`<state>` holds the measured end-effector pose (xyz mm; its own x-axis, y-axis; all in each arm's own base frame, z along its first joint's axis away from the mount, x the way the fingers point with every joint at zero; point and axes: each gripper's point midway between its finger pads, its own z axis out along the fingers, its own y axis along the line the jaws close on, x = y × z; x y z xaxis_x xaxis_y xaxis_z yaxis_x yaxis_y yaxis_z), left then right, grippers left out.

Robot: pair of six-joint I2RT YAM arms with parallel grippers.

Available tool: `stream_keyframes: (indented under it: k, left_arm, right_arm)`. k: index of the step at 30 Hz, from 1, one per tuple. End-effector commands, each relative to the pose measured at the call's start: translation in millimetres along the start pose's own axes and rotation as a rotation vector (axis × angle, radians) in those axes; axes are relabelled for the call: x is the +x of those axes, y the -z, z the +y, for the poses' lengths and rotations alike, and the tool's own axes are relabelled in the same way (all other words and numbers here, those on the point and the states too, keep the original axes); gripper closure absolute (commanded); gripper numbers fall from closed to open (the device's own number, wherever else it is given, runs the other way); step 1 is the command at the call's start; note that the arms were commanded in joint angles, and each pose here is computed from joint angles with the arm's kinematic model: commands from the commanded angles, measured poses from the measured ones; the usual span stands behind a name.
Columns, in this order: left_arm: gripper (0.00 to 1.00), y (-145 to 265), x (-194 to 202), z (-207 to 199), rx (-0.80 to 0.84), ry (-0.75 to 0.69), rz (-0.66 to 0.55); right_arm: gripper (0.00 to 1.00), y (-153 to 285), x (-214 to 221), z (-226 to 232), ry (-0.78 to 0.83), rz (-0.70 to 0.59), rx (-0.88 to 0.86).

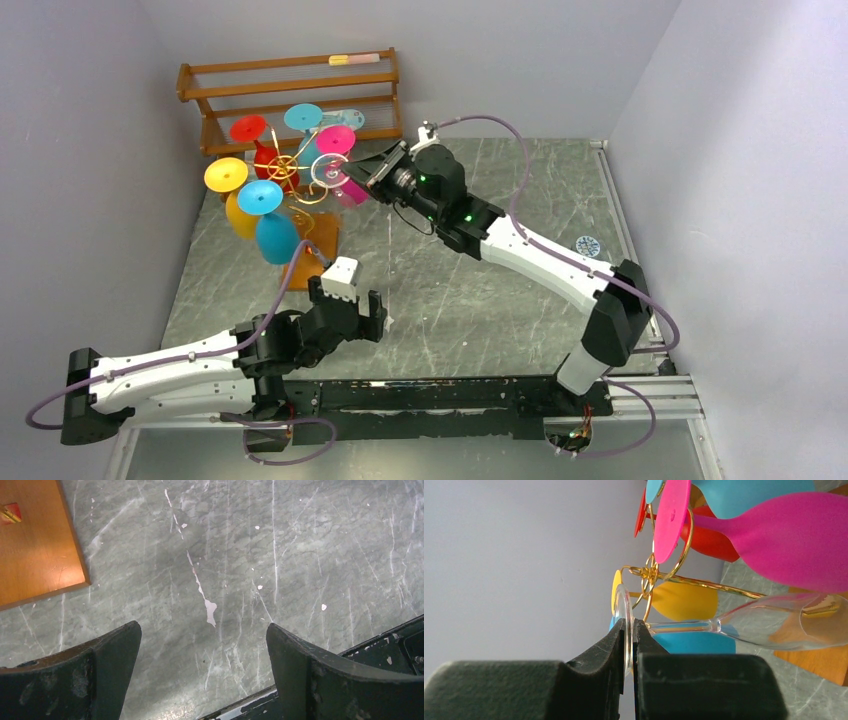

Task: Take the wine glass off the wine glass rack
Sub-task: Pick up the wine glass from the wine rack.

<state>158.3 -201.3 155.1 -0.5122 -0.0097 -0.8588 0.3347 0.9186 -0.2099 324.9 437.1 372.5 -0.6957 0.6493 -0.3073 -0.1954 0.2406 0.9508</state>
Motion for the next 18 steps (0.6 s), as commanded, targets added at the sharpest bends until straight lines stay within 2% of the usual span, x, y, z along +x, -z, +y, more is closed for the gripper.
stream_keyframes:
  k: [1, 7, 11, 14, 18]
  left_arm:
    - [0.0, 2, -7, 2, -0.029, 0.034, -0.013]
    - [0.0, 4, -10, -1, -0.014, 0.026, -0.008]
    - [0.0, 6, -13, -12, 0.06, 0.046, -0.021]
    - [0.0, 7, -12, -18, 0.092, 0.053, -0.02]
    - [0.0, 7, -15, -36, 0.17, 0.088, -0.024]
  right_arm:
    - [1.0, 18, -19, 24, -0.028, -0.065, -0.083]
    - [1.0, 43, -29, 9, -0.042, -0.084, -0.068]
    - [1.0, 61, -30, 0, 0.004, -0.099, -0.067]
    - [1.0, 81, -36, -13, 0.082, -0.132, -0.03]
    - [1.0, 111, -48, -51, 0.196, -0.192, 0.042]
